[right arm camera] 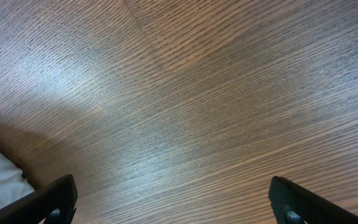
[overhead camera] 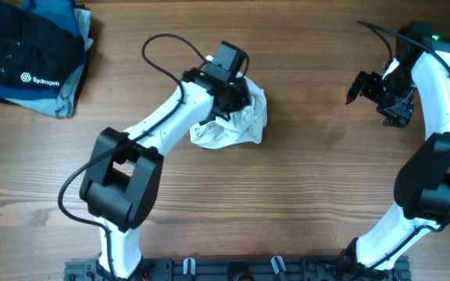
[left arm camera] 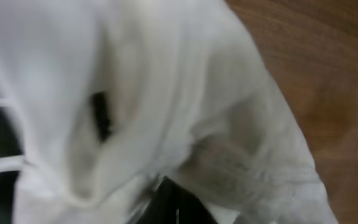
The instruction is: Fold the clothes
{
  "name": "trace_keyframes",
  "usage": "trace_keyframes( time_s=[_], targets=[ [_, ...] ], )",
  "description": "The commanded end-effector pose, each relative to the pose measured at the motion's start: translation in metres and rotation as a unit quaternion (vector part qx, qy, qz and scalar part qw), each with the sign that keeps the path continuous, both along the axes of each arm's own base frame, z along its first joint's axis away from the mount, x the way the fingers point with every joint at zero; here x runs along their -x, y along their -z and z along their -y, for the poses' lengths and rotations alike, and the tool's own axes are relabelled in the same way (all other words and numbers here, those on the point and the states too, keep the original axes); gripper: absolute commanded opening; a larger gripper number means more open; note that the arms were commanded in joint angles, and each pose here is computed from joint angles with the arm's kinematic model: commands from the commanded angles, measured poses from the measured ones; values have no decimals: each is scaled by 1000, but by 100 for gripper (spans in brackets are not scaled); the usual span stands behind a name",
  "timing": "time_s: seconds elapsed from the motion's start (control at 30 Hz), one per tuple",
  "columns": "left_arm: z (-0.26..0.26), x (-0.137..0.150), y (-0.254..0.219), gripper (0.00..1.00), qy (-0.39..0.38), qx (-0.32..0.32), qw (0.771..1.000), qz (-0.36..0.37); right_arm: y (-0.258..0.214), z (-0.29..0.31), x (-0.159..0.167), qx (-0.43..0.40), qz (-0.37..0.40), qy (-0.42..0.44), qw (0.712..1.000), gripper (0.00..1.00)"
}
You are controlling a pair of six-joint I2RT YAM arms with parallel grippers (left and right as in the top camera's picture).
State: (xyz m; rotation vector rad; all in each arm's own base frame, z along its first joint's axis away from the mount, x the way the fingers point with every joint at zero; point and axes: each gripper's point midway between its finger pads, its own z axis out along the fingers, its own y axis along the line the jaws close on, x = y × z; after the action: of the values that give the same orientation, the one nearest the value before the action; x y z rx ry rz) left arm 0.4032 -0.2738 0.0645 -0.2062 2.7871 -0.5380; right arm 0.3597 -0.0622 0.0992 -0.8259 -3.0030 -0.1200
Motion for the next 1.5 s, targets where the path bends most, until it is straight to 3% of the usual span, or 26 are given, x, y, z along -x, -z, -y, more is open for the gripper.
trace_keyframes(
  time_s=[0.0,0.37,0.5,0.7,0.97,1.07,1.27,1.47],
  targets=[
    [12,5,-1,4,35,-34,998,33,-9,-3,-5,-2,16,-9,1000,100],
    [67,-5,-29,5,113,-37,979,165,-9,-3,-8,-1,22,-10,1000,100],
    [88,3,-35,5,148,-32,970,189,-9,-2,-8,0,22,-10,1000,100],
    [71,-4,-41,4,106,-67,972,201,-9,-2,-8,1,22,-10,1000,100],
    [47,-21,-108,4,68,-47,963,255,-9,-2,-8,1,22,-10,1000,100],
    [31,-21,-105,4,49,-60,968,237,-9,-2,-8,1,21,-10,1000,100],
    [-15,-18,-59,4,-14,-92,986,135,-9,-2,-7,1,21,-10,1000,100],
    [-37,-23,-42,4,-29,-100,989,103,-9,-2,-7,0,20,-10,1000,100]
  ],
)
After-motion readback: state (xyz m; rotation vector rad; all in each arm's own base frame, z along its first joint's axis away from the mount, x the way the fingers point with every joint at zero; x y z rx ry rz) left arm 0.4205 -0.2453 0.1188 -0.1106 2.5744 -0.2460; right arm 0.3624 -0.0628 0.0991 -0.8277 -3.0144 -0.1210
